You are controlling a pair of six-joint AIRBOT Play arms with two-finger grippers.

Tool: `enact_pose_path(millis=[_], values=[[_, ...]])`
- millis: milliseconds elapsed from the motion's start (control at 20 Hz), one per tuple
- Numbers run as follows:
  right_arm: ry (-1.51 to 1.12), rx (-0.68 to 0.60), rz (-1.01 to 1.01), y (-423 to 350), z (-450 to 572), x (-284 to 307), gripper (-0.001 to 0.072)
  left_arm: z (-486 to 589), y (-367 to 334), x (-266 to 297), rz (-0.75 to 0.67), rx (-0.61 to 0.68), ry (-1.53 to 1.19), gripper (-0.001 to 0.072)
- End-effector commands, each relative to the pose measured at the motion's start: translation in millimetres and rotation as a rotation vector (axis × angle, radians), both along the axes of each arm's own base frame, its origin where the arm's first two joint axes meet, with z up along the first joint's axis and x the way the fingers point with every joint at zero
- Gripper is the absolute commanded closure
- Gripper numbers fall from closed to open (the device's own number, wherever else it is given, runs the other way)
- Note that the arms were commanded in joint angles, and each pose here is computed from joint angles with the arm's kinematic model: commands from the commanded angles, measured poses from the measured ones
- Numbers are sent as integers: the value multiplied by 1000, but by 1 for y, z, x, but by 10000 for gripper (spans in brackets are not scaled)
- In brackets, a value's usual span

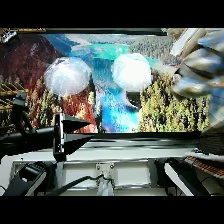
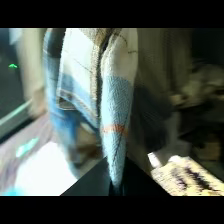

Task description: Fold the clothes and pants, and hang the long-sleeved shirts on hangers.

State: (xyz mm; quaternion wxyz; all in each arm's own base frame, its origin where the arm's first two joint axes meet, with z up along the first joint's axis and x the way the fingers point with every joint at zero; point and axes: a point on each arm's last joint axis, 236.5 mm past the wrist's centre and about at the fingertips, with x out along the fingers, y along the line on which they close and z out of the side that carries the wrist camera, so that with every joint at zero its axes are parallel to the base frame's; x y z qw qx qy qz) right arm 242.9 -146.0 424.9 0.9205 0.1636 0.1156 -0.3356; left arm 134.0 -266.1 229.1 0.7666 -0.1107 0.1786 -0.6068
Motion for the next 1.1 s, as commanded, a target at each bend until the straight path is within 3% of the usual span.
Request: enact_pose_path(millis=[0, 300, 600, 1050], values=[[-83, 8, -181, -34, 19, -39, 684, -8, 9, 1, 42, 62, -41, 297], [-120, -74, -265, -73, 32, -17, 684, -9, 9, -3, 31, 70, -49, 297], [-137, -155, -353, -135, 32, 15, 685, -34, 19, 9, 87, 178, -32, 297], [-325, -272, -483, -212, 65, -10, 684, -49, 28, 18, 158, 219, 80, 299]])
